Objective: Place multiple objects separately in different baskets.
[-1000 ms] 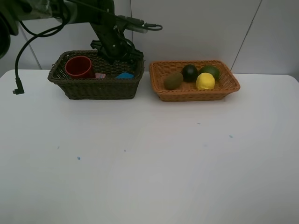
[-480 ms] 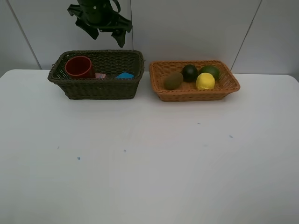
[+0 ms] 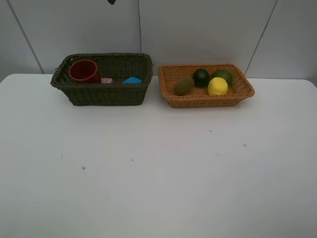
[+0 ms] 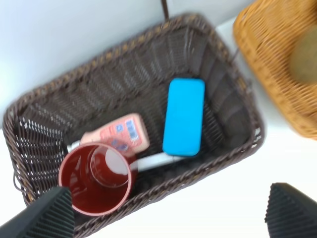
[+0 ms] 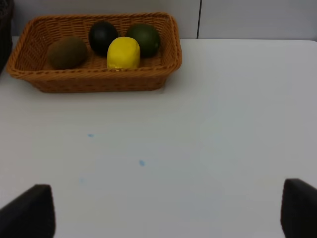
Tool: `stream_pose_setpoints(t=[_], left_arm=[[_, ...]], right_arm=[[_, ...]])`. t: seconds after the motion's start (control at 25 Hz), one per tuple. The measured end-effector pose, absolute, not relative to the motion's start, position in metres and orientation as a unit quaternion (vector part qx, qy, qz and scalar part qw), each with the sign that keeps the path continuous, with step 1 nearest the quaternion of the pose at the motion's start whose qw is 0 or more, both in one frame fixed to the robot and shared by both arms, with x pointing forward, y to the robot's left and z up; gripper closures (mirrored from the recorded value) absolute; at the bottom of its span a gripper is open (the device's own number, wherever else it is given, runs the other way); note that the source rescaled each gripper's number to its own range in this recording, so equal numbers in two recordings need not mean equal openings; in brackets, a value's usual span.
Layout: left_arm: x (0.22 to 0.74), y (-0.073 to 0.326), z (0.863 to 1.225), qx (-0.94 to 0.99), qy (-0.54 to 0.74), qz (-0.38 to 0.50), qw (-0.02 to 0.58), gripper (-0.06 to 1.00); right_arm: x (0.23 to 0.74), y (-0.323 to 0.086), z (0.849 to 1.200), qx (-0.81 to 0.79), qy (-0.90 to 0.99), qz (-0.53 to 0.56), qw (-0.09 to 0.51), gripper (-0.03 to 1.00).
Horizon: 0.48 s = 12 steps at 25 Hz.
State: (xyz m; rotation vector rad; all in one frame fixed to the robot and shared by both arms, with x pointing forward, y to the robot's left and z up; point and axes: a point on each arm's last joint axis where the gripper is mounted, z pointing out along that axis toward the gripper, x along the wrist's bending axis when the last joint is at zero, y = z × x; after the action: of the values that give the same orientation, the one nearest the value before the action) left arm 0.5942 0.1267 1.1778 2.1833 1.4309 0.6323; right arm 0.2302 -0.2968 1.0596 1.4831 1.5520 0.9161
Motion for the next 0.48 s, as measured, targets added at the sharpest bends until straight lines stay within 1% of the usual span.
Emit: stream_pose_setpoints(t=[0.12, 0.24, 0.48], left_arm=[[0.564, 0.131, 1.201, 0.792, 0.506, 0.237, 0.248, -0.05], [0.536, 0.14, 1.213, 0.794, 0.496, 0.239, 0.257, -0.05], [0.477, 0.172, 1.215, 0.799, 0.492, 0.236, 0.253, -0.05]], right_arm=[[0.23, -0.297, 1.06, 0.584, 0.611, 0.361, 0.393, -0.03], [0.23, -0.297, 1.06, 0.584, 0.611, 0.361, 0.393, -0.03], [0.23, -0.297, 1.06, 0.584, 0.611, 0.361, 0.393, -0.03]])
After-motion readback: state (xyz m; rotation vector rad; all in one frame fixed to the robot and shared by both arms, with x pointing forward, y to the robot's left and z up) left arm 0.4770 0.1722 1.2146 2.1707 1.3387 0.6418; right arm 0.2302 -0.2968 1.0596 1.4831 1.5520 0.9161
